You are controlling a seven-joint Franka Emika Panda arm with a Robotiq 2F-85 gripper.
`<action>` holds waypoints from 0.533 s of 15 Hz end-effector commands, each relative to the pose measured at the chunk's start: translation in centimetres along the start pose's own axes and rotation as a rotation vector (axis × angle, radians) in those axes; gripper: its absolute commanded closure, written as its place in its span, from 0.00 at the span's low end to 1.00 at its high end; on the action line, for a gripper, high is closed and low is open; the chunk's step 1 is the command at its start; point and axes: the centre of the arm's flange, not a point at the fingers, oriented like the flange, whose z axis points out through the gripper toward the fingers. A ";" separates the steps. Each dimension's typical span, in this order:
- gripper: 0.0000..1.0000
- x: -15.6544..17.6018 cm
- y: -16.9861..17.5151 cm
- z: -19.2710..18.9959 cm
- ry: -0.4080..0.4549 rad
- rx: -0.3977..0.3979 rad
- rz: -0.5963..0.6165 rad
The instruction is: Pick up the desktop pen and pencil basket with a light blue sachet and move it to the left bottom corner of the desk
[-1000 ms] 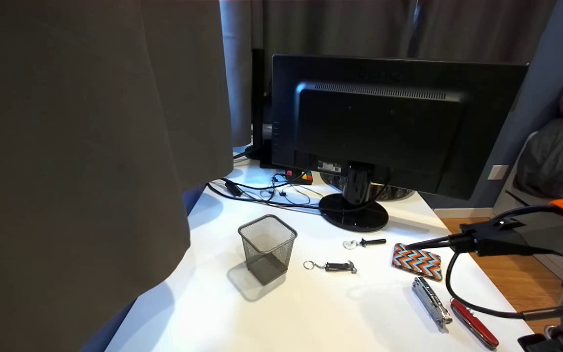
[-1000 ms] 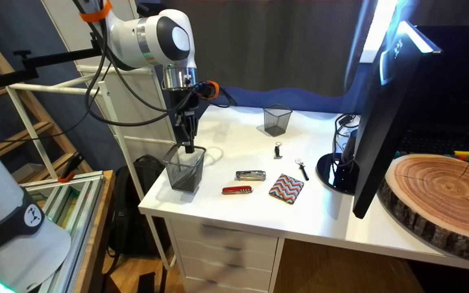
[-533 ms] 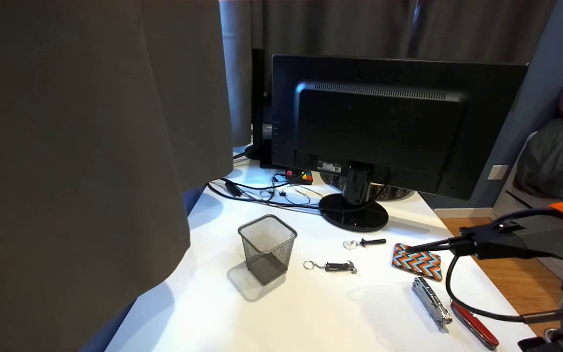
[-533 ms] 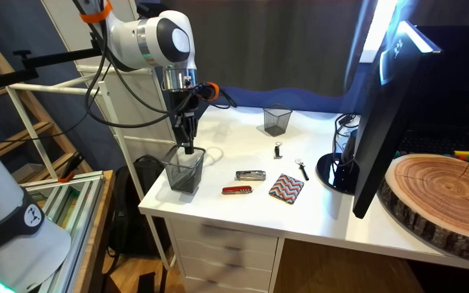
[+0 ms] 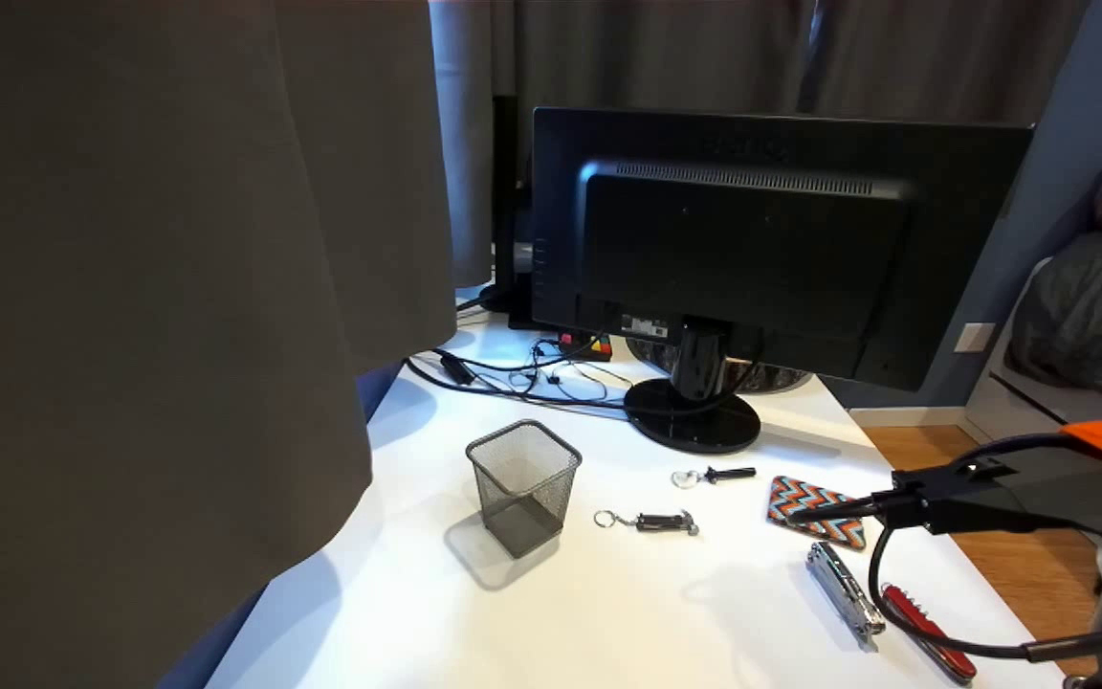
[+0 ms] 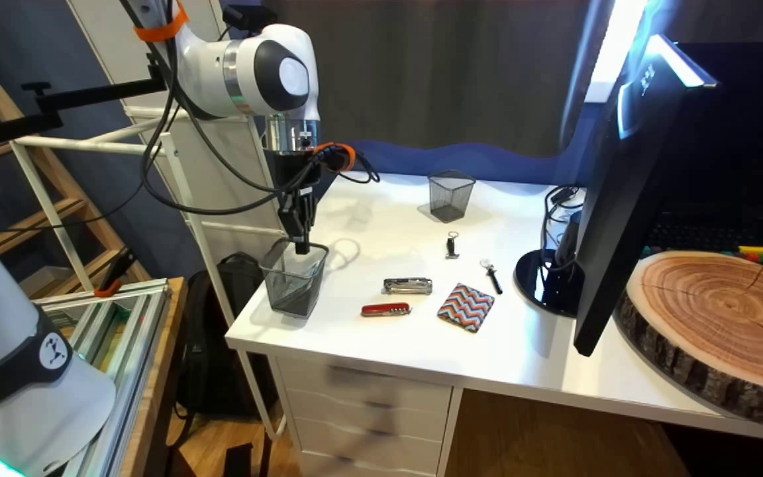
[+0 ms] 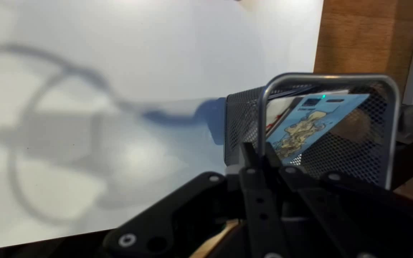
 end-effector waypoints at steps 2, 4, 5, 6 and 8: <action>0.98 0.1 -0.4 -0.4 0.049 0.022 0.025; 0.98 0.1 -0.5 -0.3 0.053 0.041 0.030; 0.98 0.1 -0.6 -0.2 0.052 0.052 0.029; 0.98 0.1 -0.7 -0.1 0.049 0.063 0.028; 0.98 0.0 -0.9 -0.1 0.026 0.082 0.018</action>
